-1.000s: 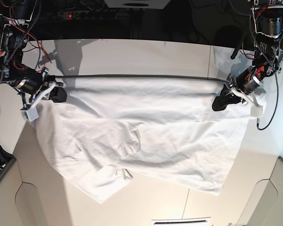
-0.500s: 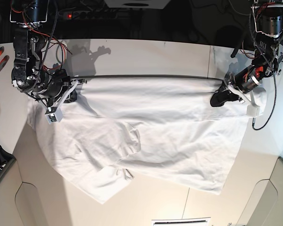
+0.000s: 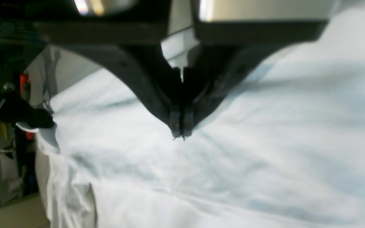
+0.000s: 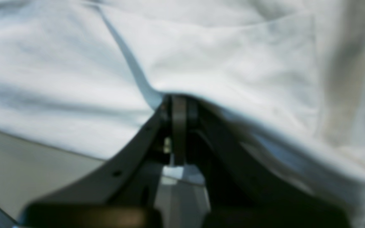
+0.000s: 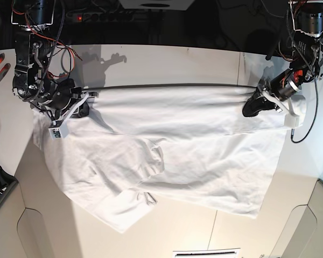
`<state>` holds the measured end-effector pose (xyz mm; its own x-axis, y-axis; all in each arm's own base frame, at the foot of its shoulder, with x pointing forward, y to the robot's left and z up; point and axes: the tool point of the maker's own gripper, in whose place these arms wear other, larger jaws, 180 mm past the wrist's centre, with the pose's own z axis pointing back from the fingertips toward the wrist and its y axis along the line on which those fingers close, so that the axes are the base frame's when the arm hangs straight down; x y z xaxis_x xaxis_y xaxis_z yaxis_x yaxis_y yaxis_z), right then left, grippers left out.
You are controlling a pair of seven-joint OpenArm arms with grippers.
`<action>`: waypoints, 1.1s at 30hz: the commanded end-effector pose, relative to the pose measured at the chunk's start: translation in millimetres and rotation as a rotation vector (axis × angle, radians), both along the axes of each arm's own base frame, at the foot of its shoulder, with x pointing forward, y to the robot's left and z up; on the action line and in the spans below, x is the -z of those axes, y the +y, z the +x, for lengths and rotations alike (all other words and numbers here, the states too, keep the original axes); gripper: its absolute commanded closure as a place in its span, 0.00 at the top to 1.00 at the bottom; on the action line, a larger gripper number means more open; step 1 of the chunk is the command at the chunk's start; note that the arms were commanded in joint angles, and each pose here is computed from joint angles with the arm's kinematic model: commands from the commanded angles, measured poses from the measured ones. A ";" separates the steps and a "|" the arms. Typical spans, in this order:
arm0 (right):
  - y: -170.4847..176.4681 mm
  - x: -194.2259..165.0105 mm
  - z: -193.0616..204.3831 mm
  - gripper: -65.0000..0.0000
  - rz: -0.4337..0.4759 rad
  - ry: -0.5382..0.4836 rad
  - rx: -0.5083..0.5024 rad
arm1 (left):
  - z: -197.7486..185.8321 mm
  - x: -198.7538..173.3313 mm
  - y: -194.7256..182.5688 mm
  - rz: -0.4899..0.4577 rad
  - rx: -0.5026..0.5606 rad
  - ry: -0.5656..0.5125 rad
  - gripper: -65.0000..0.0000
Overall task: Layout the t-shirt on the table in an organized manner, then fold the t-shirt properly
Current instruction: 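Grasp the shirt edge with both grippers and drag it flat, then release the right gripper and move it toward the sleeve corner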
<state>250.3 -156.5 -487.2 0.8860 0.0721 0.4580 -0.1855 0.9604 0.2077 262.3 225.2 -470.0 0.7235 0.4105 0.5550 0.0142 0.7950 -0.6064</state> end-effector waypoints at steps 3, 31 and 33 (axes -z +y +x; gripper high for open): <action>-10.9 16.8 -34.7 0.00 -0.057 0.126 -0.016 | -13.6 3.2 5.1 0.036 0.015 0.036 0.00; 4.7 -22.2 -42.4 0.00 -0.035 0.052 -0.063 | -5.7 -38.0 -10.0 0.002 0.057 -0.079 0.00; 6.5 -27.6 -35.9 0.00 -0.027 0.031 -0.063 | 1.4 -50.7 -14.5 0.012 0.078 -0.120 0.00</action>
